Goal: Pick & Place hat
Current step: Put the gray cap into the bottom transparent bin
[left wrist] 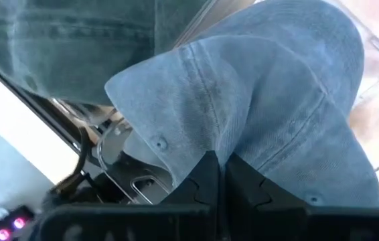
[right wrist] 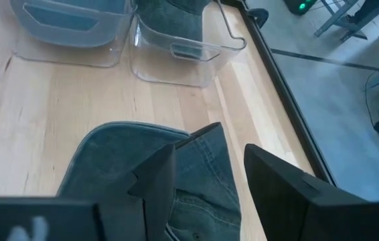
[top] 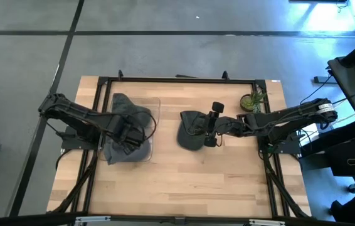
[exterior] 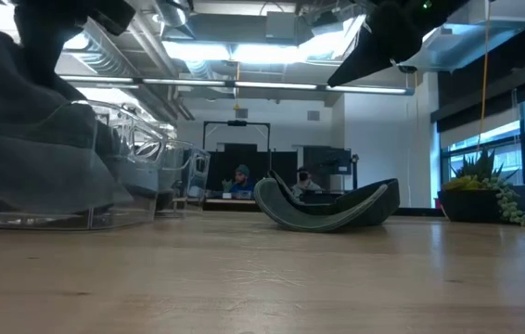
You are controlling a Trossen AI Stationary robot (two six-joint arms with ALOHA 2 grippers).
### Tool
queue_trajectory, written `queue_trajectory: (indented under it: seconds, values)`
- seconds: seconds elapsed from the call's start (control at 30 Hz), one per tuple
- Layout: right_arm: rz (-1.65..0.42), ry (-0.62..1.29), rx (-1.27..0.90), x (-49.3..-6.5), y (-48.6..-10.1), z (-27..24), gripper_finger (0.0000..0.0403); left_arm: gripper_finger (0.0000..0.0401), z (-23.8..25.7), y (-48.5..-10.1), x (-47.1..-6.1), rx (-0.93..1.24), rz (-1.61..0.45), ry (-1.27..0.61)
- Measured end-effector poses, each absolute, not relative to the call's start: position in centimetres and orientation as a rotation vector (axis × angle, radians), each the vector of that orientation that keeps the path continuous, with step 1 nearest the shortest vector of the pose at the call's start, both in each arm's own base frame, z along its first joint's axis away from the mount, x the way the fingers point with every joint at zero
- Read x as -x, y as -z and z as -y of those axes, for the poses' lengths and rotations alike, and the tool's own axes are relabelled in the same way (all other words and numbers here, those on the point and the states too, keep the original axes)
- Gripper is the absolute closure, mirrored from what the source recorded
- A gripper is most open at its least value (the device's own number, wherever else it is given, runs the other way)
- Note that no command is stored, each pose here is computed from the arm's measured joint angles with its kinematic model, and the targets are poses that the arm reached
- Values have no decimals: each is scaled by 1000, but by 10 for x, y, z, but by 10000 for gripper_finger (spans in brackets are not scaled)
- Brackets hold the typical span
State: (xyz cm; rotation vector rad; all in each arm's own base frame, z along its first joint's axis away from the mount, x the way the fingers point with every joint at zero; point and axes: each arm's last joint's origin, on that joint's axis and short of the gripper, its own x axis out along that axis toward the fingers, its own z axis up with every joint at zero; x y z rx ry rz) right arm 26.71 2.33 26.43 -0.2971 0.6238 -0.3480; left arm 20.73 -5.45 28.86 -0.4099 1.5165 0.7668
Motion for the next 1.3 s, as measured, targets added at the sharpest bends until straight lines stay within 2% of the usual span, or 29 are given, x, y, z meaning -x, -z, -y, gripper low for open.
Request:
queue_trajectory:
  seconds: [0.37, 0.5, 0.67, 0.83, 1.13, 1.3]
  values:
    - [-623, 349, 289, -267, -264, -23, 223, 397, 53, -301, -194, 592, -1466, -800]
    - [-623, 347, 291, -267, -264, -23, 223, 397, 56, -296, -192, 541, -1477, -796]
    - [-625, 339, 296, -267, -264, -24, 223, 397, 54, -267, -184, 390, -1558, -829]
    - [-625, 338, 295, -267, -264, -24, 223, 393, 51, -248, -175, 330, -1638, -846]
    - [-624, 340, 292, -267, -264, -24, 223, 382, 52, -251, -176, 311, -1657, -797]
    - [-624, 340, 292, -267, -264, -24, 223, 380, 52, -261, -180, 346, -1594, -811]
